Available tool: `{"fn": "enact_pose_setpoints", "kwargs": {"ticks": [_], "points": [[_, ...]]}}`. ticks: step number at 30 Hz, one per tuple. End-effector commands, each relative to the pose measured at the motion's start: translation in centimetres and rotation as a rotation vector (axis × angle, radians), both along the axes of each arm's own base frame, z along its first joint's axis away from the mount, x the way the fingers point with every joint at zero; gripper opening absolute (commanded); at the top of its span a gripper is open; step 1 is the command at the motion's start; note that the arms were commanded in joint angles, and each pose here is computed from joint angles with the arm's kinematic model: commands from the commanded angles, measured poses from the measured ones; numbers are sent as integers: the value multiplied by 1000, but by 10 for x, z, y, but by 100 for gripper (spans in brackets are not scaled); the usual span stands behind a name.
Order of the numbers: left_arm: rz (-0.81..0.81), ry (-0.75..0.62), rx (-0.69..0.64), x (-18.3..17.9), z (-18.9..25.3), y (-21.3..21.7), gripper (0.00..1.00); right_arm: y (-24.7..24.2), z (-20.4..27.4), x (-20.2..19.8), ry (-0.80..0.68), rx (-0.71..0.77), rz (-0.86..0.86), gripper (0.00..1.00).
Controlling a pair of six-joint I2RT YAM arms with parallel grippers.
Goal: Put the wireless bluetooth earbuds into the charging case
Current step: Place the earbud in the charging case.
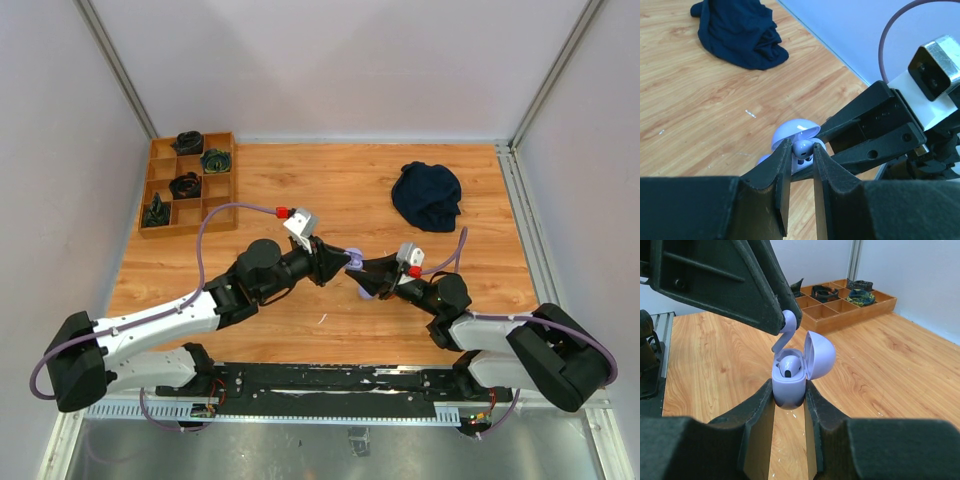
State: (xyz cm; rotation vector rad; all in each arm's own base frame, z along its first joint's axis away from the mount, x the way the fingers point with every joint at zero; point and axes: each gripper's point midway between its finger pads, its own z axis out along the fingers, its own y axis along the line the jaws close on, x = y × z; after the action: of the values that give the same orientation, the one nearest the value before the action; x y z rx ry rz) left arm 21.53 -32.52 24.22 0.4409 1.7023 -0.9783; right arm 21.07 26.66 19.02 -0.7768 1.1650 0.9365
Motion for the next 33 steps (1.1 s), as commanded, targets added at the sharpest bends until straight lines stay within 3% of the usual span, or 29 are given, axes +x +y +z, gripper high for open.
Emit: {"fn": "enact_pose_setpoints", "kwargs": {"ticks": [1,33], "points": [[-14,-58,-54,-2,16,-6,22,-5,27,4,-76,62,-21,4],[-44,-54,-49,-13,-5,-7,25,-7,32,4,-85,74,-29,4]]}}
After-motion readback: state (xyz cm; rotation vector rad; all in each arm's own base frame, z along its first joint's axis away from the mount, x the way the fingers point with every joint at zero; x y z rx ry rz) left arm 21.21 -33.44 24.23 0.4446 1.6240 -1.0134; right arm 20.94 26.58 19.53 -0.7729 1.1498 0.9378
